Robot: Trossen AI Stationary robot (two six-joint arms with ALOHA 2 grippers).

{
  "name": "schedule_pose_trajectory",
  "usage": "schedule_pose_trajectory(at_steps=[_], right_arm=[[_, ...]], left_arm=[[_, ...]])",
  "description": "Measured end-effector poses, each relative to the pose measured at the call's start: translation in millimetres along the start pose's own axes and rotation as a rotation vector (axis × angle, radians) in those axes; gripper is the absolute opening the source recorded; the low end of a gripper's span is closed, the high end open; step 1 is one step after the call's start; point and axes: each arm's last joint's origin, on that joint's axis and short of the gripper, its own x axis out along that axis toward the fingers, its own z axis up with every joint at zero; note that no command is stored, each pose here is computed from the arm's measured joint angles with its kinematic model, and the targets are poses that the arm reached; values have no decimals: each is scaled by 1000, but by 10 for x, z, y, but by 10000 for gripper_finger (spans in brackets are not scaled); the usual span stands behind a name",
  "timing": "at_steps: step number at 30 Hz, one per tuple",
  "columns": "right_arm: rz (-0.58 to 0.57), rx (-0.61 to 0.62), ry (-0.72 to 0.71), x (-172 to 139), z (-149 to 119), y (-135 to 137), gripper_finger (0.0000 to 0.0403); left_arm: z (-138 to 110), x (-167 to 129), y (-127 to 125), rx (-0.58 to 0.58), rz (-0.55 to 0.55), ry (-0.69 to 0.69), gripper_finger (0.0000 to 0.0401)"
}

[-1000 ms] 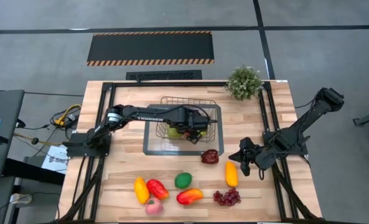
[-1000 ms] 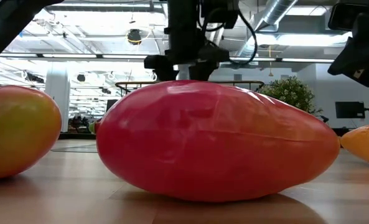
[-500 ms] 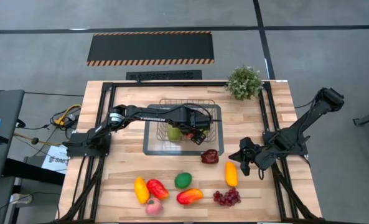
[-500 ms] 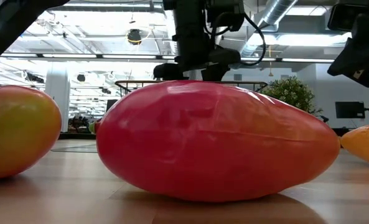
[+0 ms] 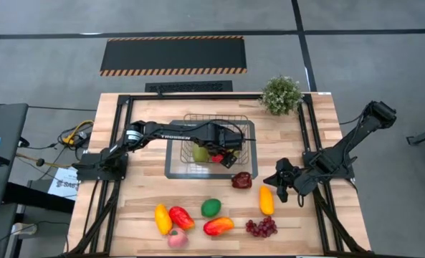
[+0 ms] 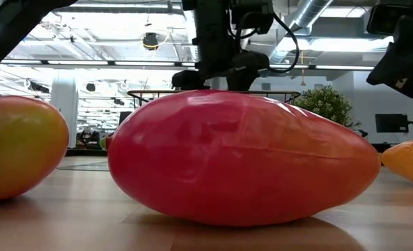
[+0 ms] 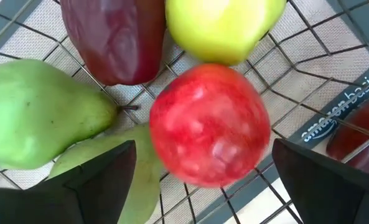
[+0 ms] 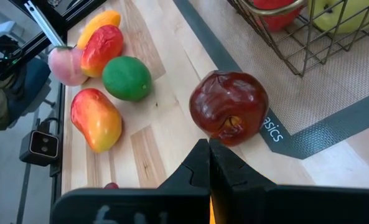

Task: Build produce basket
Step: Put the red apple into the bin, then put the dark red apple into the bin

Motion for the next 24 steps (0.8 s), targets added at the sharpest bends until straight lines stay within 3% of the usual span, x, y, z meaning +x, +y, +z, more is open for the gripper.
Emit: schedule_pose_trajectory(at_steps=[7, 14, 19, 24], right_arm=[[8, 4, 4, 0, 1, 5, 11], [-3, 4, 4, 20, 2, -1, 11], [-57, -5, 8, 111, 2, -39, 11], [-137, -18, 26, 245, -21, -97, 11]], left_arm=[[44, -259, 8, 52, 10, -15, 362], [83, -881, -13, 67, -50, -93, 362], [-204, -1223, -127, 46, -156, -118, 362], [-638, -1458, -384, 8, -159, -199, 362]])
